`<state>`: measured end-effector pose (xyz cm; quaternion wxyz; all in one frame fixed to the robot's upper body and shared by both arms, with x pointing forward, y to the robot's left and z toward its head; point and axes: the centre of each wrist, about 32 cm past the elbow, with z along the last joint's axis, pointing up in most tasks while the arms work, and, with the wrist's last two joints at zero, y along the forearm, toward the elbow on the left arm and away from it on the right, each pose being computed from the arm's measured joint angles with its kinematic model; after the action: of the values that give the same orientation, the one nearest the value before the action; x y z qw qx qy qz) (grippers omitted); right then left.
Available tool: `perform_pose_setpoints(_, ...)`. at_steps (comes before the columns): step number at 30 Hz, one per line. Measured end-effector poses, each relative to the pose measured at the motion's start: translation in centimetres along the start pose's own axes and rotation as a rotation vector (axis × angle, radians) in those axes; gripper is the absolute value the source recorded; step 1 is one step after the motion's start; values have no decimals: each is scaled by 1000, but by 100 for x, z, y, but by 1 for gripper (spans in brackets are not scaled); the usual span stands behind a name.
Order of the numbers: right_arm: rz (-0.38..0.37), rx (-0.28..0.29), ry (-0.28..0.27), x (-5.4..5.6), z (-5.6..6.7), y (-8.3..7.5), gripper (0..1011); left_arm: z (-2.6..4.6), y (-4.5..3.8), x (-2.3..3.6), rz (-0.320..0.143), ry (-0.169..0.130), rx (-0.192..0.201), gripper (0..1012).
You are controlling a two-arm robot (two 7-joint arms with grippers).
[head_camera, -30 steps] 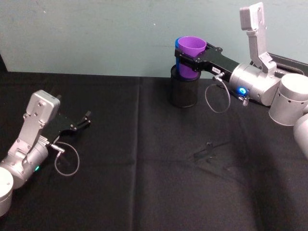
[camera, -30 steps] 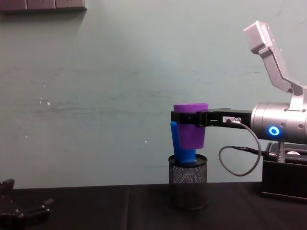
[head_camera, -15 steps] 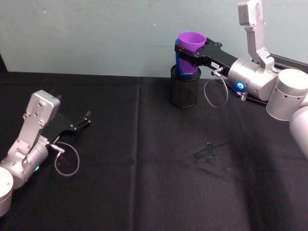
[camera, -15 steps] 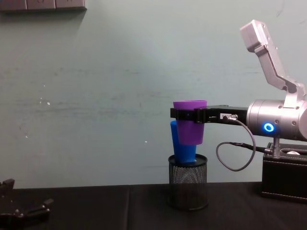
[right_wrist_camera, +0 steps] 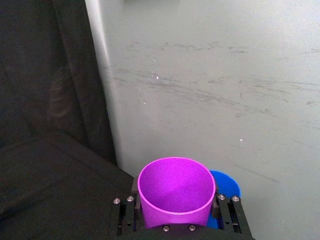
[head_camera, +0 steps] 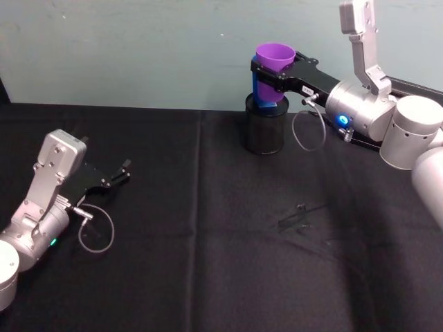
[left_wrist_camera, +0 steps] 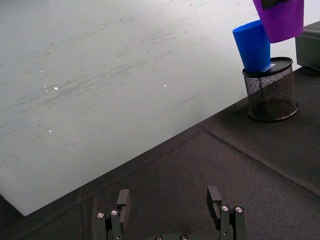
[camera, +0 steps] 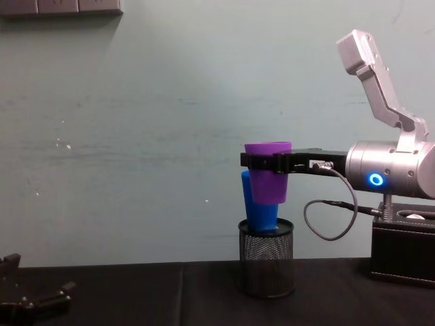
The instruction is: Pick up one cup with a gripper and tap it against the other cup.
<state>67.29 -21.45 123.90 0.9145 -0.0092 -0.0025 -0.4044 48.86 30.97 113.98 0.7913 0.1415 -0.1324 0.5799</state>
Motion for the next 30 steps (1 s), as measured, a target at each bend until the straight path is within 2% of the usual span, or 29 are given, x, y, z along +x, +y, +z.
perform_pose_setpoints(30, -13, 18, -7, 19, 32, 53, 743, 0, 0, 0, 0, 0, 0, 1005)
